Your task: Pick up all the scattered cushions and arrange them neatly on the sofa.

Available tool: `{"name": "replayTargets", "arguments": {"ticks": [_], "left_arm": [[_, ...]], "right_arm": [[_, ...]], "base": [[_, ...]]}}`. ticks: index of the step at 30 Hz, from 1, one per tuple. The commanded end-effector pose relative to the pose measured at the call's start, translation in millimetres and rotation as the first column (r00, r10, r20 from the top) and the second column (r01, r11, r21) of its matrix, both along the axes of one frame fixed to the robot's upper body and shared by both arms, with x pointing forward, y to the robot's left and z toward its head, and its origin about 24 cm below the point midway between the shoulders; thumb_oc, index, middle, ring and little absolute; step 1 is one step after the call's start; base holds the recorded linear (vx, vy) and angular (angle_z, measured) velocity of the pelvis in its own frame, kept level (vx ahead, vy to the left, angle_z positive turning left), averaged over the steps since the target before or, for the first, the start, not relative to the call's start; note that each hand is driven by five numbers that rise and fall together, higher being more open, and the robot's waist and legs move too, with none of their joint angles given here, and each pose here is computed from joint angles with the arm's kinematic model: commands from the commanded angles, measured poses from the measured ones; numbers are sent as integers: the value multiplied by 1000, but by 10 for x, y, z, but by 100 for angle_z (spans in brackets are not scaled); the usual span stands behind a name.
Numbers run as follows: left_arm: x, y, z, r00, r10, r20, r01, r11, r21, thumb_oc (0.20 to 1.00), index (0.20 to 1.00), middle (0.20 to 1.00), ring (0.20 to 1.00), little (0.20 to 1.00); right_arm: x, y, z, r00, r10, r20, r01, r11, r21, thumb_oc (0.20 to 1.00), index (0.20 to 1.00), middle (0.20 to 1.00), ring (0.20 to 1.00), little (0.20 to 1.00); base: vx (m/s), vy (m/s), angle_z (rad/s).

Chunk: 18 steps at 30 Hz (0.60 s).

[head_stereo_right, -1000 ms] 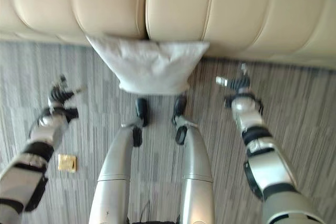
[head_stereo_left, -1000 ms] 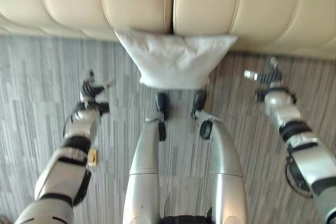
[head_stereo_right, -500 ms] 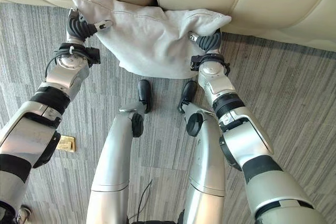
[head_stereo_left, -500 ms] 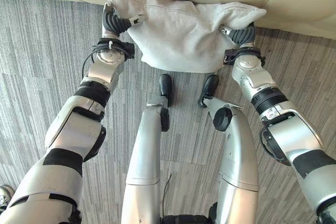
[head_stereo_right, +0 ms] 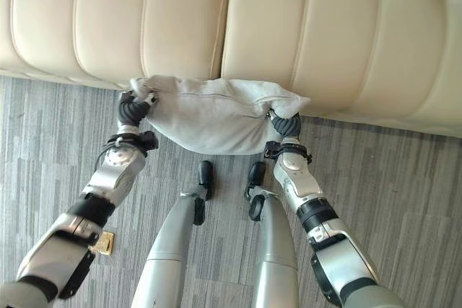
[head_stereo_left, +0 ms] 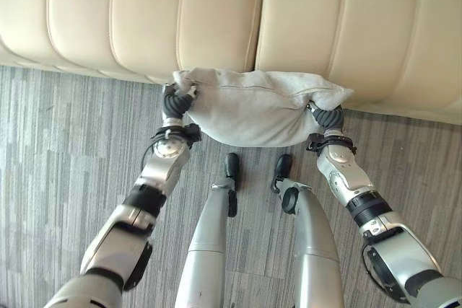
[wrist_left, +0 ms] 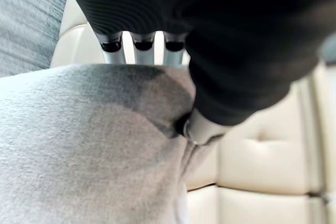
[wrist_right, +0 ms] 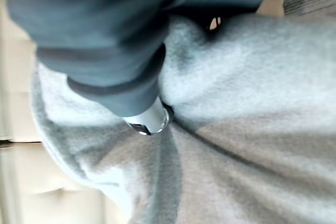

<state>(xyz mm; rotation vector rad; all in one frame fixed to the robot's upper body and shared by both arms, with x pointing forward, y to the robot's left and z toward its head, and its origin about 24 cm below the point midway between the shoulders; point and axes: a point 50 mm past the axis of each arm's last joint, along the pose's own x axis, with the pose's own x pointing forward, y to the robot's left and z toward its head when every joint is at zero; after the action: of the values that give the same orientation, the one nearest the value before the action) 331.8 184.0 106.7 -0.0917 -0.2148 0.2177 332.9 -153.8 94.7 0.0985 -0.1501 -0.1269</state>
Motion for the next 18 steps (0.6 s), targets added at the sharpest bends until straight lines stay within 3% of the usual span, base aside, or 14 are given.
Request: {"name": "replayTargets", "arguments": {"ticks": [1, 11, 18], "left_arm": [[25, -308, 389, 970, -129, 203, 122, 991, 51, 200, 200, 200, 200, 200], [-835, 91, -441, 991, -131, -36, 133, 989, 63, 200, 200, 200, 200, 200], [-1004, 210, -493, 983, -157, -95, 169, 976, 139, 200, 200, 200, 200, 200]], "right_arm": [[-40, 485, 529, 936, 218, 277, -228, 974, 6, 200, 200, 200, 200, 200], [-769, 49, -73, 950, 287, 123, -279, 957, -76, 200, 200, 200, 200, 200], [-866, 155, -130, 916, 386, 107, -388, 922, -11, 200, 200, 200, 200, 200]], "base": [[-19, -8, -10], [243, 40, -8], [247, 233, -57]]}}
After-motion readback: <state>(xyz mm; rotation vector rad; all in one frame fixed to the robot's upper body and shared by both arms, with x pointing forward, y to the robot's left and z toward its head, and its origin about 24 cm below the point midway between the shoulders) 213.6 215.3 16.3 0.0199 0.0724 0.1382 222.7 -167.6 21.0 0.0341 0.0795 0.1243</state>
